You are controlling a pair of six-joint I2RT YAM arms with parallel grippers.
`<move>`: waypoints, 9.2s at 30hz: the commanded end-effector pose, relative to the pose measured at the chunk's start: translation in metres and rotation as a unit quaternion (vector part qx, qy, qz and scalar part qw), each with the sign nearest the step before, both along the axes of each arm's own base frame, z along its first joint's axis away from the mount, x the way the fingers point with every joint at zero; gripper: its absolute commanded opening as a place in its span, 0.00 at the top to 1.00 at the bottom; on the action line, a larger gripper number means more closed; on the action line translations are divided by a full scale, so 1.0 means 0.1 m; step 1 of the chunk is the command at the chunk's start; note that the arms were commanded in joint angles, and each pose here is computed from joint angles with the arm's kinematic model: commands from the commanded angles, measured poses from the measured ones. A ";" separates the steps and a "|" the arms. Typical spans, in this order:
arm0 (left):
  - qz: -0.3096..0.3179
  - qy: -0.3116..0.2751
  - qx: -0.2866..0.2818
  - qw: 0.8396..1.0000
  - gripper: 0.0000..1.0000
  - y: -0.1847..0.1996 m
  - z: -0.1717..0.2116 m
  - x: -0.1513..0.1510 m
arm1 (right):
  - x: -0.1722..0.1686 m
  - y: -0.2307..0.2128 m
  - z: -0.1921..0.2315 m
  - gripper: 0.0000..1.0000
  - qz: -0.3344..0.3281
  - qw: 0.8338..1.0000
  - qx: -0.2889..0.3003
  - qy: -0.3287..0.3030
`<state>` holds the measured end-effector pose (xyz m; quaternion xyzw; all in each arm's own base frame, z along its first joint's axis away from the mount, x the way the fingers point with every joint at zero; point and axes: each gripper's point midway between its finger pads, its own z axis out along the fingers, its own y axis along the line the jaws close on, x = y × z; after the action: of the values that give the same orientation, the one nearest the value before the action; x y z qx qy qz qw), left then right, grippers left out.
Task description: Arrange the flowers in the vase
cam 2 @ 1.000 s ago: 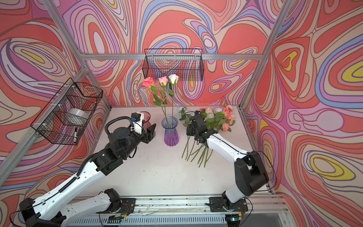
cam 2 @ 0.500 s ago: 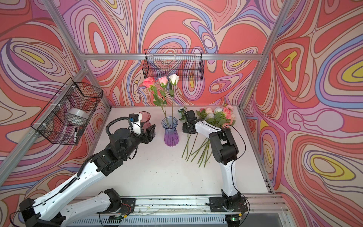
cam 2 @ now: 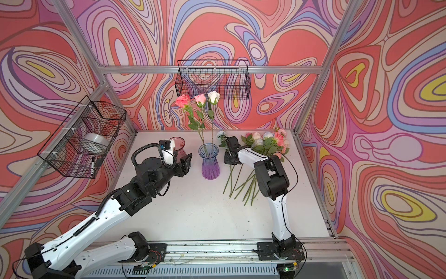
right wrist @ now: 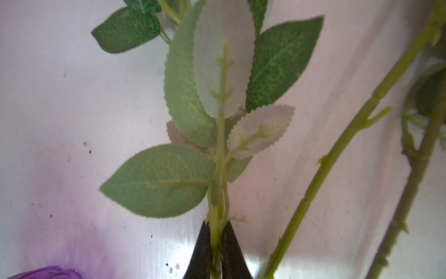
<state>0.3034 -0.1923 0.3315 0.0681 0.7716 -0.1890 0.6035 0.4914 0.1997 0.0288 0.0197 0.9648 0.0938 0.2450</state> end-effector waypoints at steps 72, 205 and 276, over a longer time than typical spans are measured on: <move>0.017 -0.011 0.004 1.000 0.30 0.09 0.06 0.01 | -0.94 -0.17 3.31 1.00 0.040 0.929 0.124 -0.346; -0.013 0.031 -0.068 0.997 0.30 -0.05 -0.14 0.08 | -0.19 -1.93 0.32 0.81 -0.291 0.956 0.028 -0.027; 0.003 0.043 -0.081 0.996 0.28 0.16 -0.15 0.28 | -0.92 -0.88 2.73 1.00 -0.081 0.933 0.159 -0.312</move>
<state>0.3310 -0.1711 0.3067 0.0111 0.7821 -0.2334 0.5778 0.3974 0.1034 0.2990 0.1249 0.8130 0.2297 0.5202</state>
